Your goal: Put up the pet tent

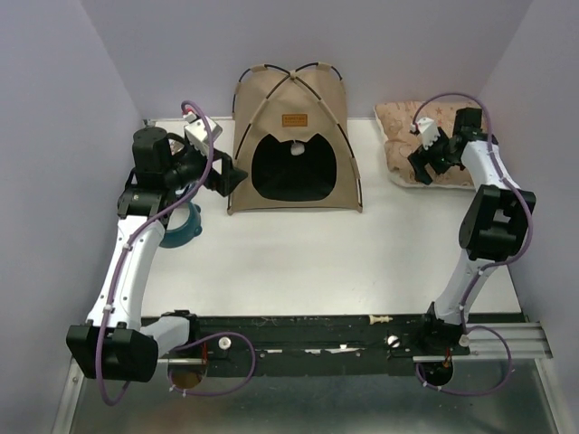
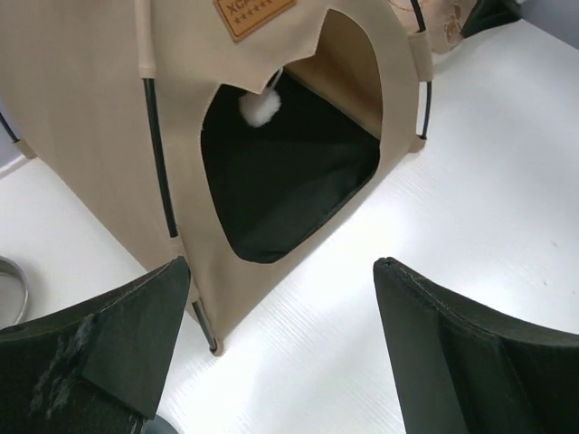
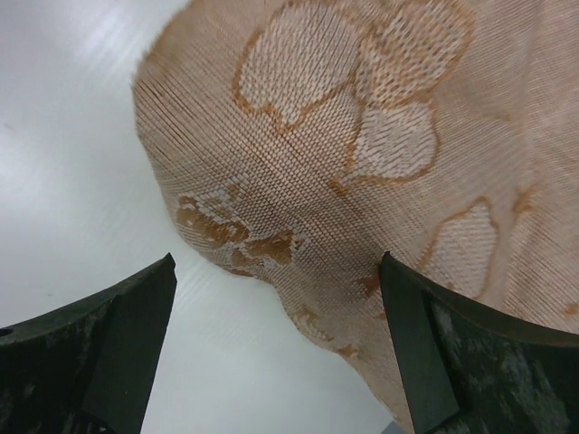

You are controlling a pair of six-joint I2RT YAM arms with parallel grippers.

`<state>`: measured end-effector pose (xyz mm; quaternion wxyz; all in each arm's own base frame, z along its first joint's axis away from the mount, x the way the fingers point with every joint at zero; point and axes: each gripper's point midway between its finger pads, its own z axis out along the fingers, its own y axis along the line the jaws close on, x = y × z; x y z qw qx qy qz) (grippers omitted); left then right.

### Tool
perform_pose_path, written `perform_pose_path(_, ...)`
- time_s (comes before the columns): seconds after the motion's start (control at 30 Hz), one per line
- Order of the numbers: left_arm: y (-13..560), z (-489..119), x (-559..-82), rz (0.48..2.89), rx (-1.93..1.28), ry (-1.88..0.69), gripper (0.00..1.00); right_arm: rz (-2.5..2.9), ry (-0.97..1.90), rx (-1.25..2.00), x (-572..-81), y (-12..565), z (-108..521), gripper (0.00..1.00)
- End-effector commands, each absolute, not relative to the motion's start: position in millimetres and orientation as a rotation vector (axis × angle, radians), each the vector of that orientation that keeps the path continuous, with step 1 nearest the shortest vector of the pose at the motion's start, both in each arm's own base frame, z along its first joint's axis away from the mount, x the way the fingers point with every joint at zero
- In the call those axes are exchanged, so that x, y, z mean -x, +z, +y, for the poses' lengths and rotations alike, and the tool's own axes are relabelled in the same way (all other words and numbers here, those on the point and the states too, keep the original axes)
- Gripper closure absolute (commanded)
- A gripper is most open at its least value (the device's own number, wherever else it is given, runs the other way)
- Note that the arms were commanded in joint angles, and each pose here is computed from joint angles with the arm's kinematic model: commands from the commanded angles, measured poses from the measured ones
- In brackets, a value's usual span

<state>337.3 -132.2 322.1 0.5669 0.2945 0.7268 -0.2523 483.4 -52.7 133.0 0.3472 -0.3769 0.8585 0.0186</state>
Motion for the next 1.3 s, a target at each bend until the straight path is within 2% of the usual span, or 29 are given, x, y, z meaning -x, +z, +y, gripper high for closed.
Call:
perform_pose_path(0.0,314.2,-137.3,-312.4,1.75,-0.672,-0.681,0.01,2.305,-0.105,1.178,-475.6,88.0,-68.3,0.0)
perform_pose_path(0.1,312.4,-136.9,-309.5,1.749,-0.645,-0.684,0.01,2.308,-0.176,1.251,-474.7,64.9,-64.7,0.02)
perform_pose_path(0.13,310.8,-137.0,-308.3,1.754,-0.638,-0.689,0.01,2.298,-0.191,1.24,-477.3,64.1,-64.2,0.11)
perform_pose_path(0.17,308.9,-138.0,-306.8,1.761,-0.635,-0.7,0.01,2.292,-0.205,1.207,-480.7,69.1,-65.5,0.24)
perform_pose_path(0.27,312.2,-137.3,-302.5,1.758,-0.632,-0.699,0.01,2.246,-0.14,1.14,-470.3,115.0,-52.6,0.95)
perform_pose_path(0.3,315.9,-137.1,-300.7,1.747,-0.637,-0.693,0.01,2.222,-0.11,1.115,-459.8,135.3,-46.2,0.99)
perform_pose_path(0.5,332.5,-138.8,-298.7,1.699,-0.662,-0.681,0.02,2.058,0.081,1.038,-338.9,283.7,-3.3,0.99)
perform_pose_path(0.6,340.8,-143.0,-298.6,1.674,-0.662,-0.702,0.03,1.965,0.091,1.093,-265.5,328.2,16.5,0.99)
perform_pose_path(0.77,350.7,-147.3,-297.3,1.652,-0.644,-0.729,0.03,1.74,0.16,1.181,-156.4,361.4,65.7,0.99)
perform_pose_path(1.0,353.4,-143.6,-279.2,1.658,-0.599,-0.728,0.02,1.659,0.465,1.173,-112.4,330.0,108.8,0.99)
perform_pose_path(1.13,350.5,-141.2,-262.4,1.645,-0.619,-0.707,0.01,1.505,0.518,1.344,-73.4,309.8,125.7,0.99)
perform_pose_path(1.27,343.8,-139.0,-263.2,1.675,-0.58,-0.71,0.01,1.456,0.779,1.314,-61.3,323.6,148.0,0.99)
